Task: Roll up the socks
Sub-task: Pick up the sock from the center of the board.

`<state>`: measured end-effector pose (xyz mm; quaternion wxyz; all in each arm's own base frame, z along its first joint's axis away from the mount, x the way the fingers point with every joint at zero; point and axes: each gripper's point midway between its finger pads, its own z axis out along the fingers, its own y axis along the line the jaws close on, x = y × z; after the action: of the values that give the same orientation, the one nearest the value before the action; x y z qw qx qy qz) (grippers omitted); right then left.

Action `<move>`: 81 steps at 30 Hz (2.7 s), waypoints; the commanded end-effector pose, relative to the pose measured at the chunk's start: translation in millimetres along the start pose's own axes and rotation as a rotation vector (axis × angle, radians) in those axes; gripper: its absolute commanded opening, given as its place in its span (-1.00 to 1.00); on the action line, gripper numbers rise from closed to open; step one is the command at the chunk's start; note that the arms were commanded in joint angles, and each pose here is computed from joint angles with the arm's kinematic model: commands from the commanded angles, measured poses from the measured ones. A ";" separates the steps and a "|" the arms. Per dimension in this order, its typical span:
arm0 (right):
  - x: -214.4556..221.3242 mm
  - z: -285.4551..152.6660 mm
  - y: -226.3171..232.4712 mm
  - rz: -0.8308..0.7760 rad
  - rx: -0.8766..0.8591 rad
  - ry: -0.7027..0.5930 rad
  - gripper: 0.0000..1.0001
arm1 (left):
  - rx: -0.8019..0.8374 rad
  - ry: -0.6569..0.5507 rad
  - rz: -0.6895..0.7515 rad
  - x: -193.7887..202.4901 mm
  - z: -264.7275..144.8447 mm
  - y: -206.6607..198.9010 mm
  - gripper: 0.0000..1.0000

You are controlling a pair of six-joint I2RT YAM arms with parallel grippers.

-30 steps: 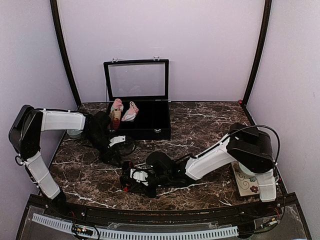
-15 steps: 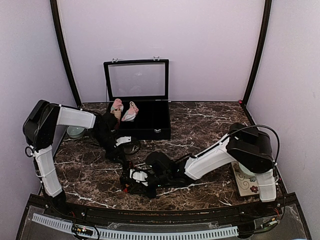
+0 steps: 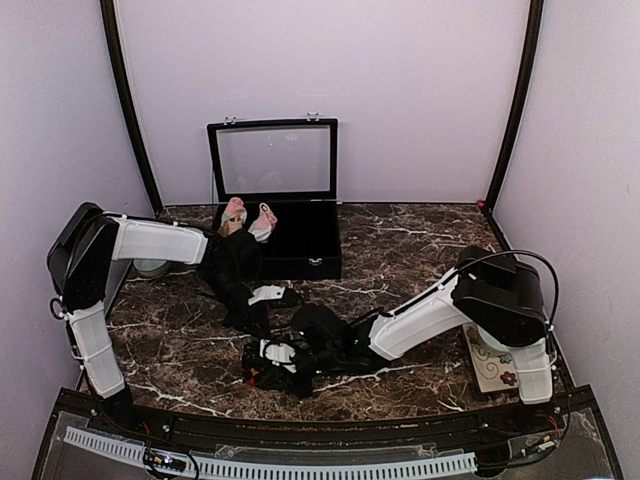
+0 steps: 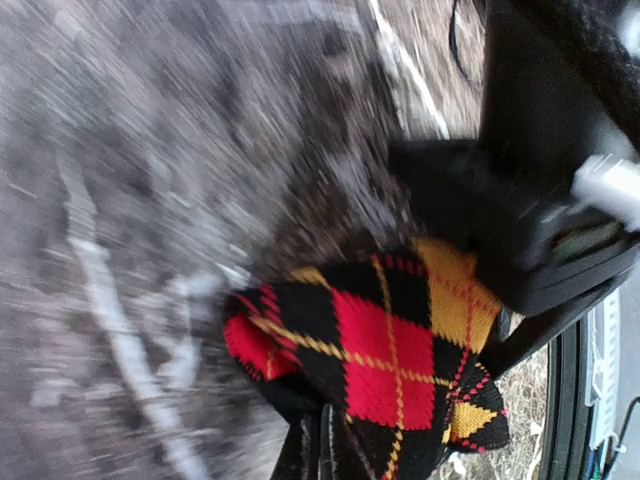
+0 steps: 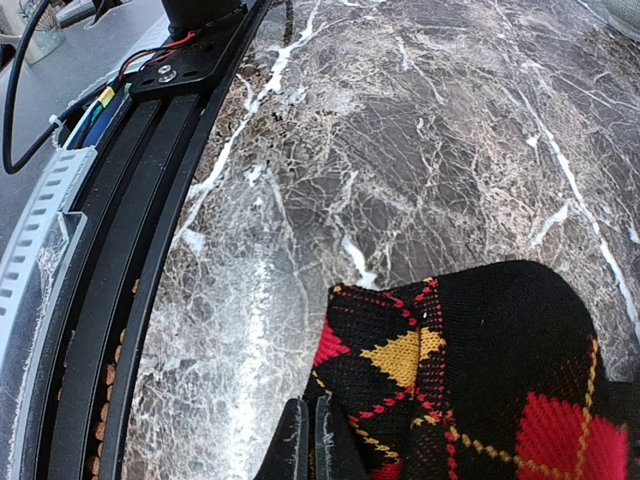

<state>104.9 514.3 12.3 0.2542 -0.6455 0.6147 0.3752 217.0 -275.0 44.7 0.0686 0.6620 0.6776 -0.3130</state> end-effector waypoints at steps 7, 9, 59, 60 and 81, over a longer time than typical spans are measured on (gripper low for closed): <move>166.9 -6.3 29.0 0.244 -0.045 0.505 -1.00 | -0.176 -0.215 0.173 -87.2 -76.3 8.7 -1.00; 167.6 -5.7 29.2 0.247 -0.048 0.511 -1.00 | -0.171 -0.230 0.180 -93.2 -81.4 6.1 -1.00; 89.6 4.2 -16.8 0.890 -0.215 0.354 -1.00 | -0.119 -0.098 0.200 24.1 -36.3 -112.1 -0.44; 86.8 5.4 -18.1 0.909 -0.218 0.343 -1.00 | -0.123 -0.092 0.208 23.8 -32.0 -112.9 -0.50; 54.9 17.4 -40.4 1.027 -0.212 0.195 -1.00 | -0.345 0.077 0.322 31.8 18.3 -74.6 -0.36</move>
<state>130.3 527.0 25.7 -0.0660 -0.3784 0.7544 0.5323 125.1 -245.0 36.9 0.1734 0.7495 0.6131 -0.1797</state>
